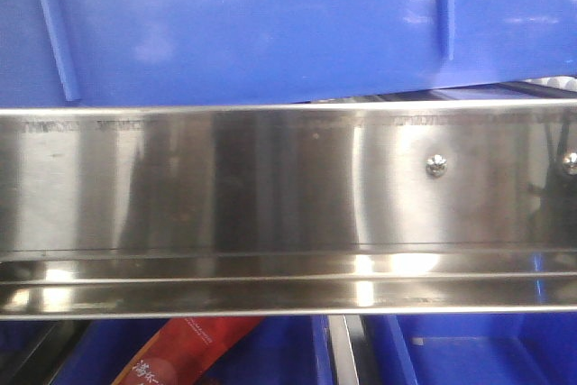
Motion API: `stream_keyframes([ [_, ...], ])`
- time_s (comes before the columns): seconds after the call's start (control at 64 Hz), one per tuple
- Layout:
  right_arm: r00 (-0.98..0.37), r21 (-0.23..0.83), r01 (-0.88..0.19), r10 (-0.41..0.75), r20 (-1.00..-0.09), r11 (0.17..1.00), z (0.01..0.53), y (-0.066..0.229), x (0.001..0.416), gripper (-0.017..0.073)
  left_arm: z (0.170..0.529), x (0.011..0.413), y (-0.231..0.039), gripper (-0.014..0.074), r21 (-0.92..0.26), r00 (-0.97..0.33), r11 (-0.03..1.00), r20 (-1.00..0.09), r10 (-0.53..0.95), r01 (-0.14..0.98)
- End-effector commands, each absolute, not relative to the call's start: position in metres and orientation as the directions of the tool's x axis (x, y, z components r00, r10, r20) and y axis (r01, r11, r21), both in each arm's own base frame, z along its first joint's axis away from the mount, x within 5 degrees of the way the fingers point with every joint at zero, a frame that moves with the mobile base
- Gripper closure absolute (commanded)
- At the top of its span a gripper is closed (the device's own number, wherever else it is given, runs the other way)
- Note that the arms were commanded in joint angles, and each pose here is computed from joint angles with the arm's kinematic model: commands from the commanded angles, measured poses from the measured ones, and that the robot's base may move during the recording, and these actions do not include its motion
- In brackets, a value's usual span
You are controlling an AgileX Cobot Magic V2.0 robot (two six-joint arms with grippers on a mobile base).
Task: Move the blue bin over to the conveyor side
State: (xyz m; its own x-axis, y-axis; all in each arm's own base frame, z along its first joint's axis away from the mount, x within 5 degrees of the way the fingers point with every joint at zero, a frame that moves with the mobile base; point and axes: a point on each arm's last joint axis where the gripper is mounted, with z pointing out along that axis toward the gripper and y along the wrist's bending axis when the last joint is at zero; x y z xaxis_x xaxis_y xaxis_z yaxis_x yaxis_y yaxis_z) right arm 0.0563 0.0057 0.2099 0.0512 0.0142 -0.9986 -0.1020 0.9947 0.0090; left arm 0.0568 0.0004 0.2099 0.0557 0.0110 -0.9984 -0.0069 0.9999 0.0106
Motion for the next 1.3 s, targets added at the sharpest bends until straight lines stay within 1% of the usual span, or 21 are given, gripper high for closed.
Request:
stream_keyframes([
  [0.0,0.079,0.007,-0.100,0.015,-0.997,0.995,0.213,0.006,0.056,0.0638,0.214,0.056,0.000,0.0591,0.006,0.093,1.000,-0.996,0.006,-0.007],
  [0.156,0.182,0.007,-0.103,0.026,-0.983,0.995,0.222,0.006,0.055,0.0638,0.217,0.056,0.000,0.0591,0.007,0.132,1.000,-0.991,0.008,-0.006],
  [0.25,0.300,0.004,-0.105,0.036,-0.953,0.994,0.233,0.006,0.052,0.0638,0.226,0.054,0.000,0.0591,0.008,0.231,1.000,-0.973,0.008,-0.004],
  [0.281,0.319,0.004,-0.106,0.038,-0.947,0.994,0.234,0.006,0.051,0.0638,0.229,0.053,0.000,0.0591,0.008,0.257,1.000,-0.966,0.008,-0.003],
  [0.328,0.321,0.013,-0.110,0.048,-0.946,0.994,0.236,0.006,0.051,0.0638,0.236,0.052,0.000,0.0591,0.008,0.291,1.000,-0.957,0.008,-0.003],
  [0.406,0.319,0.058,-0.120,0.094,-0.943,0.991,0.256,0.005,0.047,0.0638,0.257,0.047,0.000,0.0591,0.008,0.336,1.000,-0.942,0.009,-0.004],
  [0.469,0.296,0.103,-0.132,0.139,-0.945,0.986,0.277,0.004,0.040,0.0638,0.274,0.041,0.000,0.0591,0.008,0.344,1.000,-0.939,0.009,-0.006],
  [0.516,0.276,0.112,-0.137,0.147,-0.950,0.984,0.291,0.004,0.034,0.0638,0.286,0.037,0.000,0.0591,0.007,0.345,1.000,-0.939,0.009,-0.007],
  [0.594,0.284,0.117,-0.146,0.154,-0.946,0.982,0.319,0.003,0.021,0.0638,0.306,0.030,0.000,0.0591,0.019,0.315,1.000,-0.949,0.023,-0.016],
  [0.703,0.188,0.117,-0.142,0.143,-0.972,0.983,0.350,0.004,0.022,0.0638,0.336,0.029,0.001,0.0591,0.029,0.263,0.999,-0.964,0.034,-0.024],
  [0.781,0.060,0.118,-0.134,0.127,-0.990,0.984,0.371,0.006,0.034,0.0638,0.355,0.034,0.001,0.0591,0.028,0.224,0.999,-0.974,0.033,-0.026],
  [0.797,0.052,0.118,-0.134,0.126,-0.991,0.984,0.379,0.006,0.034,0.0638,0.361,0.035,0.001,0.0591,0.028,0.214,0.999,-0.976,0.033,-0.026],
  [0.922,-0.145,0.117,-0.121,0.100,-0.984,0.986,0.414,0.010,0.063,0.0638,0.388,0.060,0.002,0.0591,0.021,0.063,0.999,-0.998,0.023,-0.026],
  [0.969,-0.197,0.114,-0.118,0.089,-0.976,0.986,0.431,0.011,0.075,0.0638,0.399,0.068,0.002,0.0591,0.010,0.014,1.000,-1.000,0.010,-0.022],
  [1.062,-0.302,0.091,-0.118,0.052,-0.952,0.989,0.450,0.014,0.100,0.0638,0.416,0.090,0.001,0.0591,-0.018,-0.108,1.000,-0.994,-0.019,-0.012],
  [1.156,-0.355,0.081,-0.120,0.033,-0.934,0.989,0.468,0.016,0.119,0.0638,0.432,0.114,0.001,0.0591,-0.024,-0.215,1.000,-0.976,-0.026,-0.012],
  [1.203,-0.383,0.081,-0.119,0.029,-0.923,0.990,0.474,0.018,0.132,0.0638,0.438,0.124,0.001,0.0591,-0.024,-0.233,1.000,-0.972,-0.026,-0.012],
  [1.281,-0.379,0.081,-0.119,0.030,-0.925,0.990,0.483,0.019,0.145,0.0638,0.446,0.143,0.001,0.0591,-0.024,-0.249,1.000,-0.968,-0.027,-0.013],
])
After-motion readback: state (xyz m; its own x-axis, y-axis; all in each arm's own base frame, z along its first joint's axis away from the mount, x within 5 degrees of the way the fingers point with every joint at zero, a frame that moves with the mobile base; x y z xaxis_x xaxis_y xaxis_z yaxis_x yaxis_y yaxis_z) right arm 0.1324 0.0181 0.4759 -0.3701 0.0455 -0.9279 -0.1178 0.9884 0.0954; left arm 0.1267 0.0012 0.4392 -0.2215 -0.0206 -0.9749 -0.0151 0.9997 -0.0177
